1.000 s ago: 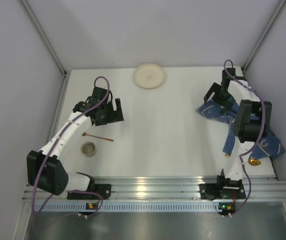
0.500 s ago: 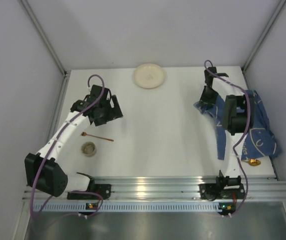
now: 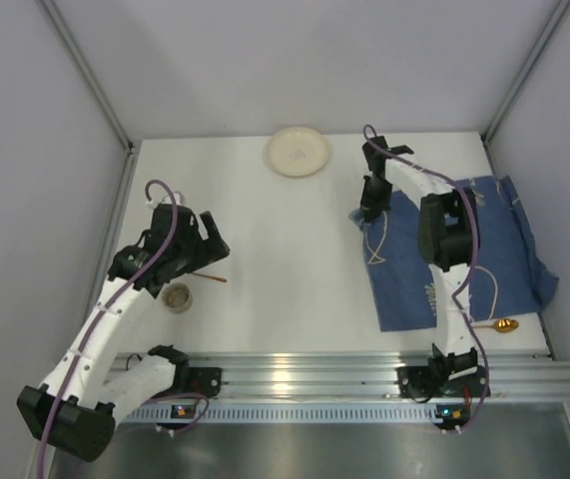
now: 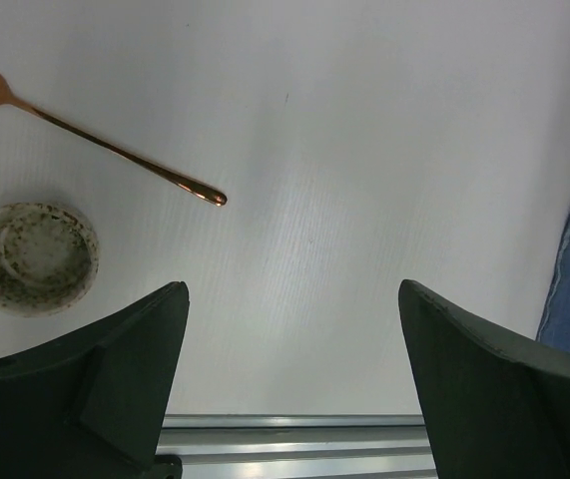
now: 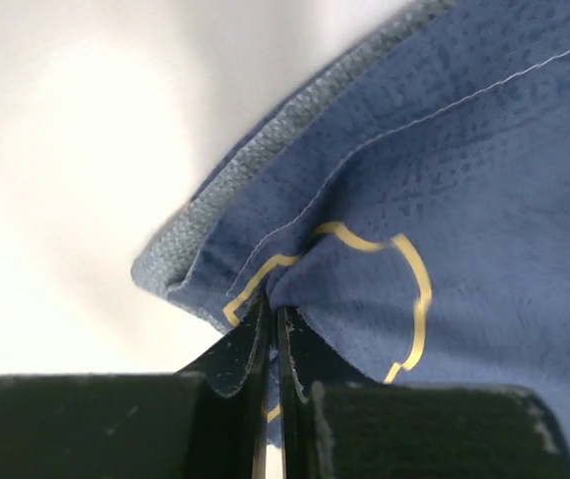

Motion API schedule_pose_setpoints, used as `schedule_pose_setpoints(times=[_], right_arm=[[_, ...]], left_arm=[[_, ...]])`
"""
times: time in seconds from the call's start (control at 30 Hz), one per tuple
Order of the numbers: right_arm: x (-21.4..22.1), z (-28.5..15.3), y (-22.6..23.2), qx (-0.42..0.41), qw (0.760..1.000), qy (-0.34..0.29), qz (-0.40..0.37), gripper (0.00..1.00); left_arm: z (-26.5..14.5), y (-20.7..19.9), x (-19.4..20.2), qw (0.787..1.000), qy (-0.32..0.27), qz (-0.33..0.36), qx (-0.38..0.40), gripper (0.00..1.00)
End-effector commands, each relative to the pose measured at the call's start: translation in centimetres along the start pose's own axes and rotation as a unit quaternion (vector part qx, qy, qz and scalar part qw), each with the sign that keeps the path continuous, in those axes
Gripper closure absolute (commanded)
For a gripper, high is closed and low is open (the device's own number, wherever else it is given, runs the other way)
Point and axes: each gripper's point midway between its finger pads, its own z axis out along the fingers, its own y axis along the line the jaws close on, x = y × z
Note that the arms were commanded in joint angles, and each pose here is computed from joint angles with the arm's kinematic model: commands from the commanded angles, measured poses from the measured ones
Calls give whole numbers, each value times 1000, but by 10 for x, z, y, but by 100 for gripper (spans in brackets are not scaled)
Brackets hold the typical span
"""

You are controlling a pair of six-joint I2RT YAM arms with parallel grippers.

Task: Set the dinner table for one person

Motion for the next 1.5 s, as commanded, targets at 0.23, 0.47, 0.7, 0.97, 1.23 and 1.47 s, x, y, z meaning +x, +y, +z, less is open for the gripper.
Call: schedule_pose_setpoints(times=[0.23, 0.47, 0.7, 0.97, 1.23, 1.47], right_arm=[[9, -132, 236, -352, 933, -6, 79, 86], [-6, -145, 232, -399, 911, -23, 99, 0], [0, -156, 116, -330, 934, -91, 102, 0], [58, -79, -2, -160, 981, -79, 77, 15], [131, -15, -9, -107, 993, 11, 44, 80], [187, -10, -3, -88, 994, 62, 14, 100]], left_arm=[[11, -18, -9, 998, -3, 42, 36, 8], [41, -42, 11, 992, 52, 82, 85, 8], [81, -77, 53, 975, 107, 170, 95, 8], [112, -124, 88, 952, 164, 225, 127, 9], [143, -104, 113, 940, 214, 252, 81, 9], [166, -67, 141, 923, 275, 267, 4, 10]])
